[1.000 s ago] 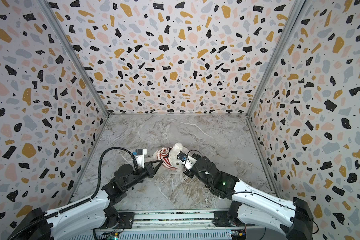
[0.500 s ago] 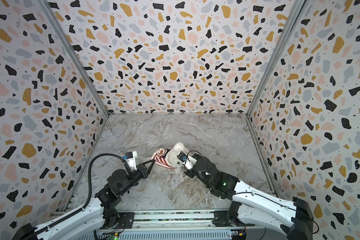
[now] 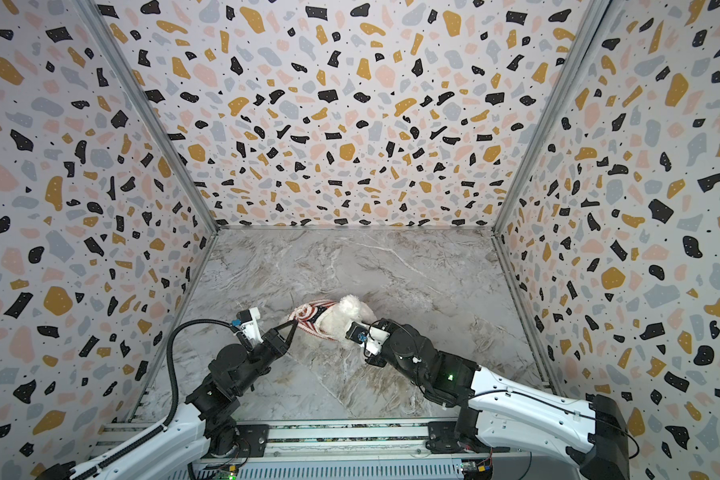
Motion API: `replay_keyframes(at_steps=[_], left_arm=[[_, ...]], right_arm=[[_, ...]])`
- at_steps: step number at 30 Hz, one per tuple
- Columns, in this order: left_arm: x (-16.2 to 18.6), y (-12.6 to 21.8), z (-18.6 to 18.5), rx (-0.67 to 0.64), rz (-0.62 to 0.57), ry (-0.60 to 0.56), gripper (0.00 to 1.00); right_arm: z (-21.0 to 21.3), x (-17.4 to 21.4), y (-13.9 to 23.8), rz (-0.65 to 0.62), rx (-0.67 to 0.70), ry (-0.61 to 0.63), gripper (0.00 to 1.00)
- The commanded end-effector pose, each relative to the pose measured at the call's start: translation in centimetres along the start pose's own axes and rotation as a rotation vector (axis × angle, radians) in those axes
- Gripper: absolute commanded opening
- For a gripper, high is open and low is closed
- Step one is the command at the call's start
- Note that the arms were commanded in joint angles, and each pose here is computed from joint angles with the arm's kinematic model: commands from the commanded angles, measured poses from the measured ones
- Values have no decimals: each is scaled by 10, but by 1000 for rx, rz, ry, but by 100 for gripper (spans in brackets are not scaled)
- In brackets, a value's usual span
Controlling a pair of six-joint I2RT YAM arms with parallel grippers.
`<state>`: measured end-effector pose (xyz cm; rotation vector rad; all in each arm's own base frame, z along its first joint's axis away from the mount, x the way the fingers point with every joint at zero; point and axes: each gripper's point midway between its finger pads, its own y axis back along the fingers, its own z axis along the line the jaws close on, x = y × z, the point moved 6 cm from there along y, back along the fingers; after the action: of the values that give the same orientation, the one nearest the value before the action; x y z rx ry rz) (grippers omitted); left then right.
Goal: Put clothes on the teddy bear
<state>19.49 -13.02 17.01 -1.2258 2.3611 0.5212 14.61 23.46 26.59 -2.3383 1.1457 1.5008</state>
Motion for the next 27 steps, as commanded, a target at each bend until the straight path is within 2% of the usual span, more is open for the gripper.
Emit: replay_keyframes(at_steps=[1, 3, 7, 11, 14, 16, 19, 24, 27], left_arm=[[-6, -5, -29, 114, 42, -90, 0], [-1, -8, -38, 155, 117, -136, 0], [7, -5, -43, 196, 194, -193, 1], [10, 3, -41, 183, 214, -220, 16], [7, 8, -41, 153, 208, -233, 34], [2, 13, -44, 146, 195, -240, 40], [-2, 20, -47, 131, 182, -247, 45], [-16, 35, -49, 95, 86, -259, 50], [-18, 37, -56, 114, 93, -257, 51]], right_arm=[[-3, -16, 6, -86, 12, 28, 0], [-3, -17, 5, -87, 17, 38, 0], [-8, -20, 9, -128, 60, 44, 0], [-12, -25, 8, -157, 93, 70, 0], [-11, -26, 6, -168, 94, 109, 0], [-11, -28, 8, -199, 99, 127, 0], [-12, -29, 13, -234, 108, 142, 0], [-6, -27, 18, -260, 74, 172, 0], [-6, -24, 20, -259, 72, 172, 0]])
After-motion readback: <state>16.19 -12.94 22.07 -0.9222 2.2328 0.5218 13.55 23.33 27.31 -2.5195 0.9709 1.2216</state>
